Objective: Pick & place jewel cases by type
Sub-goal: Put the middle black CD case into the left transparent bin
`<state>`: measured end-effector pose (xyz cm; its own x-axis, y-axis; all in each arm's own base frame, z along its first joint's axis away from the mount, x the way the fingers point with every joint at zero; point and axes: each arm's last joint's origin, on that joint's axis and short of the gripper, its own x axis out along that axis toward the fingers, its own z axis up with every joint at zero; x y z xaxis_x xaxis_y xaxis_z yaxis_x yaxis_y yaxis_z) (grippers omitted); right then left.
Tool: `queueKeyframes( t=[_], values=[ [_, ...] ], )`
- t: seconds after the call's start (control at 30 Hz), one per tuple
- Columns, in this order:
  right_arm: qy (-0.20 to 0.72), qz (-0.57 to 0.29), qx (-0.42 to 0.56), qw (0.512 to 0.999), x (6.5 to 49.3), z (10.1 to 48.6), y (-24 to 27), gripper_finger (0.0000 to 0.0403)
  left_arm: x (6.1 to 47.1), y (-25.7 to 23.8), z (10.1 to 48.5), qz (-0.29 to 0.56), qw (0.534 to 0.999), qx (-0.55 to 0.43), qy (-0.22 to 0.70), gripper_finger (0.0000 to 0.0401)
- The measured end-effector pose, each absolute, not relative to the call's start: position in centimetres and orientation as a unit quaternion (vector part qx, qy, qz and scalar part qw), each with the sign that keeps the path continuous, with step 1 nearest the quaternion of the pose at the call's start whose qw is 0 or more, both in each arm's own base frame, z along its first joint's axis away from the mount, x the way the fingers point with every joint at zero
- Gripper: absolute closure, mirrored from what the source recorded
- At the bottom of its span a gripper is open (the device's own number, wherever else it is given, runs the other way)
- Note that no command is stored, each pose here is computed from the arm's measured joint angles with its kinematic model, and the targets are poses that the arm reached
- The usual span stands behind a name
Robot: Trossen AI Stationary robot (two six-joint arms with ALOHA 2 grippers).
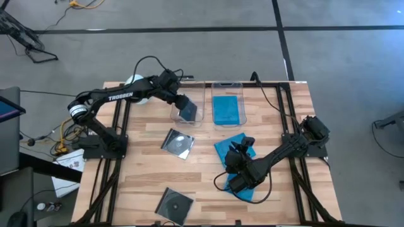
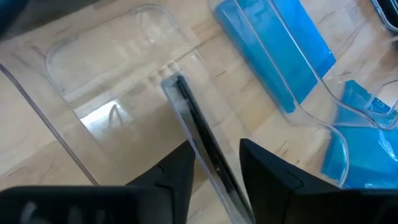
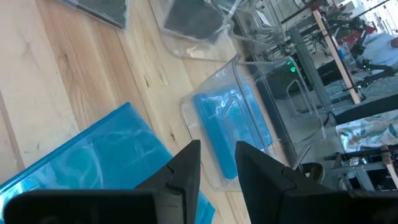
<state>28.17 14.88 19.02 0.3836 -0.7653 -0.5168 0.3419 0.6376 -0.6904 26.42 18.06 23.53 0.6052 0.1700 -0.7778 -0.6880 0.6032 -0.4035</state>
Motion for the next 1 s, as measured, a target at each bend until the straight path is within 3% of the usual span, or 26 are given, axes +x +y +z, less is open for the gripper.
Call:
queueKeyframes(
  t=[0.37,1.0],
  values=[
    [0.433,-0.348,-0.244,0.795,28.18,19.02,14.88,0.0308,26.39,18.10,23.50,0.268,0.820,-0.356,0.360,0.0216],
    [0.432,-0.348,-0.243,0.796,28.20,19.01,14.90,0.0308,25.55,17.51,22.82,0.270,0.792,-0.358,0.416,0.0211]
  ],
)
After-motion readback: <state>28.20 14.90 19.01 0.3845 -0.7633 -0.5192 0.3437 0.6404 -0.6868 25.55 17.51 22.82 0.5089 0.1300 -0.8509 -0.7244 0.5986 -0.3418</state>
